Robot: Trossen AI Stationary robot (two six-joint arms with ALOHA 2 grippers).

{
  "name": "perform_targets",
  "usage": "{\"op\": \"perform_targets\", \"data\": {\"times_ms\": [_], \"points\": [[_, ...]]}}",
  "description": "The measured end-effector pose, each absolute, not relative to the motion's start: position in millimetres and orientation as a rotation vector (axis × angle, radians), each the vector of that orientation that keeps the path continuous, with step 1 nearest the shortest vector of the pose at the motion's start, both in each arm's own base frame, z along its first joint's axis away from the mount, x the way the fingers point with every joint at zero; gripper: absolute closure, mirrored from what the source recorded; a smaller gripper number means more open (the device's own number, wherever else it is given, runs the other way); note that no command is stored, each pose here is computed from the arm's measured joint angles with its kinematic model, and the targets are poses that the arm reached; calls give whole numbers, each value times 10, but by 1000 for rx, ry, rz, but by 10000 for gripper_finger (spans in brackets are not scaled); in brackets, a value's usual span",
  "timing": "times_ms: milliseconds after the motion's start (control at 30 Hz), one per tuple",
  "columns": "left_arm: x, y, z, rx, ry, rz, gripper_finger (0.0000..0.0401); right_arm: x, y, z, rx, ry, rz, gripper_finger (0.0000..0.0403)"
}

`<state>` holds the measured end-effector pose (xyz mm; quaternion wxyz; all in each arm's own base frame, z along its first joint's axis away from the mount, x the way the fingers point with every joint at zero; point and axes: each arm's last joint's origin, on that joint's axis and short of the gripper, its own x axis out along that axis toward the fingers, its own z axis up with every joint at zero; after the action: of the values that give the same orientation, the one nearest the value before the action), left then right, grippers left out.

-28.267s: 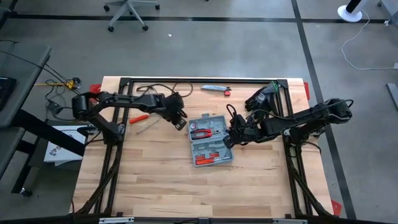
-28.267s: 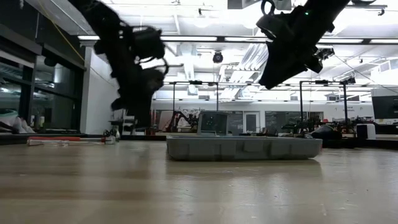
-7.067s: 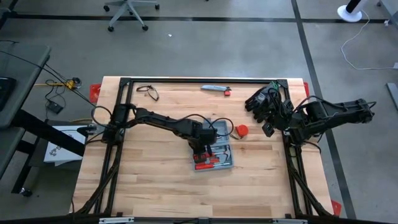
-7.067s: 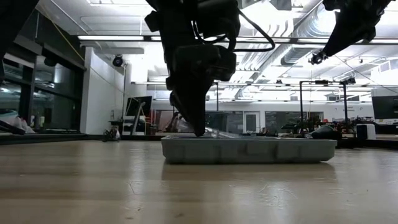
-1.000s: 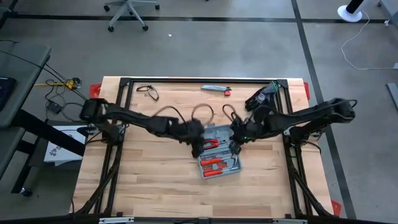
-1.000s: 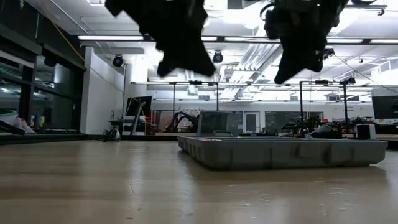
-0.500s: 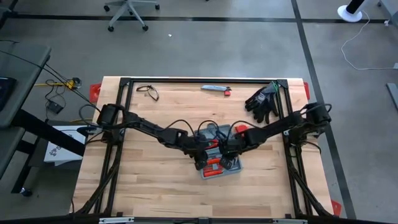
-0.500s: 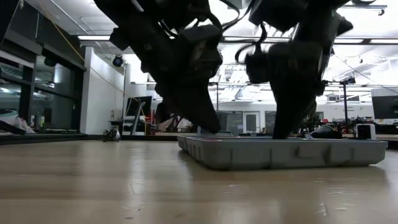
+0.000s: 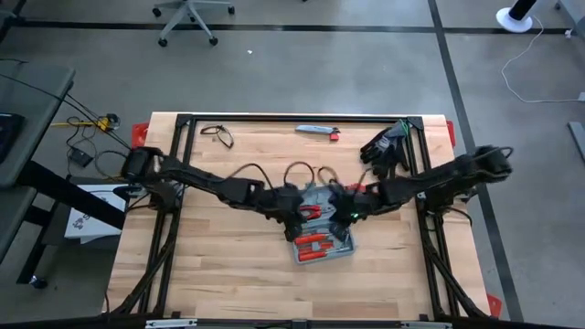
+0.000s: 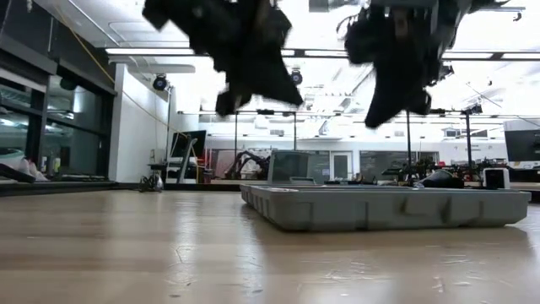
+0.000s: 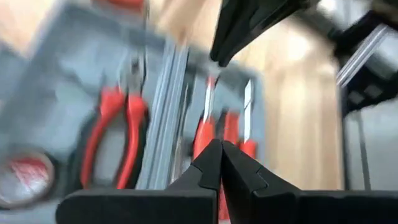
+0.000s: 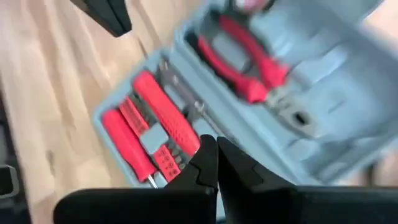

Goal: Prefit tool cases
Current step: Put the transparent screwdriver into the gray prefit tool case, then put the orange hex key set into the gray prefit tool case

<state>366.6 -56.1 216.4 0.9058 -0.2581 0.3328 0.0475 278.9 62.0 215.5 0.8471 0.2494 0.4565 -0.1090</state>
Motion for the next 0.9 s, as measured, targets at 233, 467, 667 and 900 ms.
{"op": "perform_targets", "data": {"times_ms": [233, 467, 667, 900], "points": [[3338, -367, 2934, -463, 420, 160, 400, 2360, 422, 2706, 502, 787, -304, 403], [2876, -166, 3561, -375, 155, 348, 400, 1909, 230, 3106, 511, 604, -352, 403], [2684, -93, 3725, -288, 76, 529, 400, 1621, 154, 3258, 505, 522, -381, 403], [2760, -37, 3597, -318, 127, 592, 400, 1558, 132, 3254, 449, 533, -418, 403]]}}
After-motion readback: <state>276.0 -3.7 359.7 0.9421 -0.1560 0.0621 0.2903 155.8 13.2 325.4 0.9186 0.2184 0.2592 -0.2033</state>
